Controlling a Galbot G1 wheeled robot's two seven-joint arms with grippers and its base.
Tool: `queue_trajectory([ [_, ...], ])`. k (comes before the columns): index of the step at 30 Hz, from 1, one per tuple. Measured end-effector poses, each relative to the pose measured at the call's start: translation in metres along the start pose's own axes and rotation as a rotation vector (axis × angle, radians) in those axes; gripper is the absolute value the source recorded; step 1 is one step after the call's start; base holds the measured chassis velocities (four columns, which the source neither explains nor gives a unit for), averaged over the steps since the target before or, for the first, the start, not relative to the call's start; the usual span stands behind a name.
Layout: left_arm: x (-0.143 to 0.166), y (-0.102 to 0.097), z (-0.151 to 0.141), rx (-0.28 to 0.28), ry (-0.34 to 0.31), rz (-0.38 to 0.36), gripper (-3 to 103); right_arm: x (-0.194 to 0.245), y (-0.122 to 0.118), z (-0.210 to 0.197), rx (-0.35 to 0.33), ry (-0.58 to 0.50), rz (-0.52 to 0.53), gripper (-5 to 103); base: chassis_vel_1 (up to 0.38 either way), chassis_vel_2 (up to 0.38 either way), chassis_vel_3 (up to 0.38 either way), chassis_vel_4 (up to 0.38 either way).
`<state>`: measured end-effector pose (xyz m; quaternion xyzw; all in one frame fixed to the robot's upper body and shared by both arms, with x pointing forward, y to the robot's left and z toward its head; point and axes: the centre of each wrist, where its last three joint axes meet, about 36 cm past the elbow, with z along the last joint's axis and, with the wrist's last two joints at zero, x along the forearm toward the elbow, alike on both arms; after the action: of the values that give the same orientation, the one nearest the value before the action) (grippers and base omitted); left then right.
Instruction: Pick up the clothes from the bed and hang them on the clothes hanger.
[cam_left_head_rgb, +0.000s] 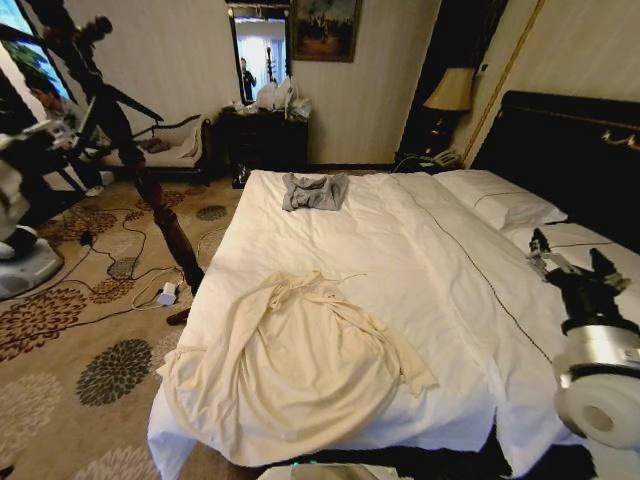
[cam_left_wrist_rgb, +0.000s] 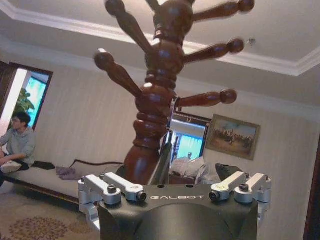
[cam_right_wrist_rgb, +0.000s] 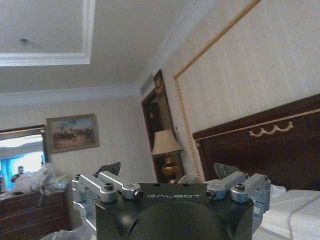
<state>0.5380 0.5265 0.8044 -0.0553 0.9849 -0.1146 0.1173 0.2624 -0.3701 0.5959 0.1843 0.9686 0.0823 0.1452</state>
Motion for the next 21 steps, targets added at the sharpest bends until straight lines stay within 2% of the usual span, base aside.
queue_trajectory([
  [2, -0.020, -0.006, -0.008, -0.013, 0.020, -0.018, 100, 0.001, -0.002, 0.003, 0.005, 0.005, 0.012, 100, 0.000, 0.000, 0.000, 0.000],
  [3, -0.020, -0.006, -0.008, -0.013, 0.020, -0.018, 100, 0.001, -0.002, 0.003, 0.005, 0.005, 0.012, 100, 0.000, 0.000, 0.000, 0.000],
  [6, -0.039, -0.014, -0.021, -0.084, 0.119, -0.091, 100, 0.001, -0.006, 0.009, 0.016, 0.019, 0.038, 100, 0.000, 0.000, 0.000, 0.000],
  [7, -0.039, -0.014, -0.021, -0.084, 0.119, -0.091, 100, 0.001, -0.006, 0.009, 0.016, 0.019, 0.038, 100, 0.000, 0.000, 0.000, 0.000],
  [11, -0.048, -0.019, -0.032, -0.124, 0.198, -0.143, 100, 0.002, -0.007, 0.016, 0.015, 0.035, 0.070, 100, 0.000, 0.000, 0.000, 0.000],
  [15, -0.051, -0.023, -0.032, -0.133, 0.240, -0.148, 100, 0.002, -0.007, 0.021, 0.019, 0.045, 0.085, 100, 0.000, 0.000, 0.000, 0.000],
  [18, -0.054, -0.028, -0.029, -0.120, 0.305, -0.161, 101, 0.002, -0.007, 0.024, 0.019, 0.053, 0.096, 100, 0.000, 0.000, 0.000, 0.000],
  [21, -0.052, -0.032, -0.027, -0.113, 0.322, -0.159, 98, 0.002, -0.007, 0.025, 0.021, 0.055, 0.100, 100, 0.000, 0.000, 0.000, 0.000],
])
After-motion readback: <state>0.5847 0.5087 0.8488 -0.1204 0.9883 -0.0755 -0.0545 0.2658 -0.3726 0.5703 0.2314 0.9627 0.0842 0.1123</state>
